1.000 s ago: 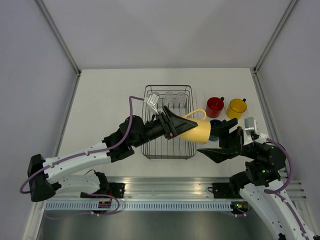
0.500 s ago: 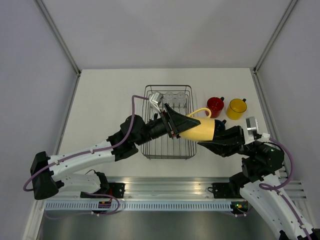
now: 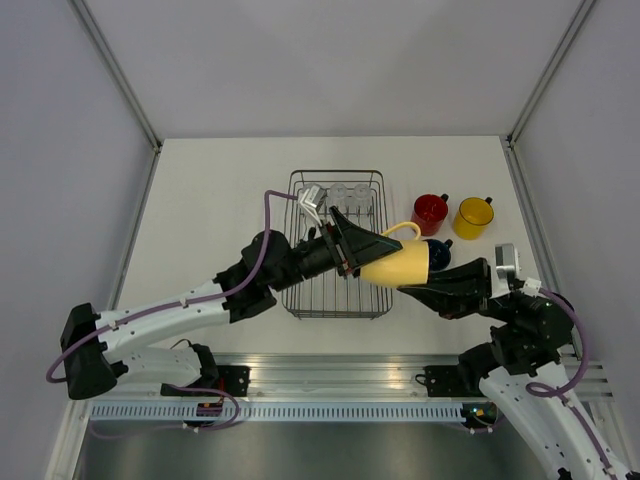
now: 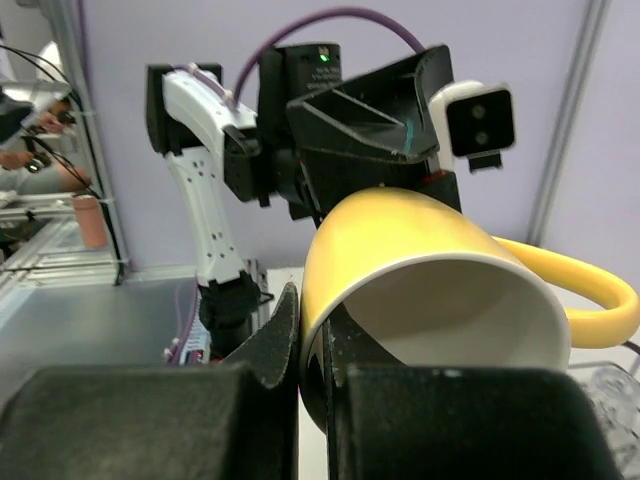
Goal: Unload the cups from the dish rack
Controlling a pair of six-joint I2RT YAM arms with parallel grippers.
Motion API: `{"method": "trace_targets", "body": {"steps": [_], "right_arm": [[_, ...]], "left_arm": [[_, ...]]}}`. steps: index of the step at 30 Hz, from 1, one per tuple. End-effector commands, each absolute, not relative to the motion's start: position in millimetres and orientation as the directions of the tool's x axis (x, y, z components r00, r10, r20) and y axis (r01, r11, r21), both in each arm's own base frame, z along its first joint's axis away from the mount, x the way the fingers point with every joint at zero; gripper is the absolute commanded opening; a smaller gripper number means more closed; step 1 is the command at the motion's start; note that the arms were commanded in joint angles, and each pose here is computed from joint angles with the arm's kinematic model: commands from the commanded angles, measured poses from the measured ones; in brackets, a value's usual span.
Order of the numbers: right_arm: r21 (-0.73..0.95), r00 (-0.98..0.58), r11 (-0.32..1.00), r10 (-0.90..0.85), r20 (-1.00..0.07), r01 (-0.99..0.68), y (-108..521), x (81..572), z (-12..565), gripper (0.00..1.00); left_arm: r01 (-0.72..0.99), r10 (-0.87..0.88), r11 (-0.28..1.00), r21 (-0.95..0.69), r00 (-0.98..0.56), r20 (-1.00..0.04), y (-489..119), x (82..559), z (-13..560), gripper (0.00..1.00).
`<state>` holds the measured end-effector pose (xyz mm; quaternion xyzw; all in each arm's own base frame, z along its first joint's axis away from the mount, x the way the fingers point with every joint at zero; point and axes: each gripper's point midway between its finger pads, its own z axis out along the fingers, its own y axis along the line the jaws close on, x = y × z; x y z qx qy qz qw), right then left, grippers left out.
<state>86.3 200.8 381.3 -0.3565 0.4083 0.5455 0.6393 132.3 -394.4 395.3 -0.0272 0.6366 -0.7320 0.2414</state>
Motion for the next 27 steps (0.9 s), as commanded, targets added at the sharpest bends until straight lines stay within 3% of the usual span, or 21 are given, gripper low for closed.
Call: {"method": "trace_targets", "body": {"steps": [1, 5, 11, 18, 27], "right_arm": [[-0.079, 0.188, 0.295, 0.363, -0.913, -0.952, 191, 97, 391, 0.01], [-0.11, 0.253, 0.419, 0.305, -0.918, -0.901, 179, 110, 391, 0.0], [-0.036, 0.189, 0.646, 0.17, -0.967, -0.763, 152, 149, 384, 0.0], [0.045, -0.147, 0.886, -0.027, -0.989, -0.461, 106, 207, 331, 0.0], [-0.089, -0.388, 0.984, -0.143, -0.91, -0.153, 47, 224, 296, 0.0]], "left_arm": [[0.431, -0.503, -0.092, -0.898, -0.798, -0.331, -371, 139, 434, 1.0], [0.474, -0.6, 0.03, -0.88, -0.696, -0.395, -351, 158, 429, 1.0], [0.484, -0.637, 0.248, -0.84, -0.572, -0.517, -322, 177, 411, 1.0], [0.562, -0.582, 0.417, -0.715, -0.439, -0.684, -282, 173, 411, 1.0], [0.593, -0.418, 0.592, -0.545, -0.352, -0.837, -226, 157, 393, 1.0]]}}
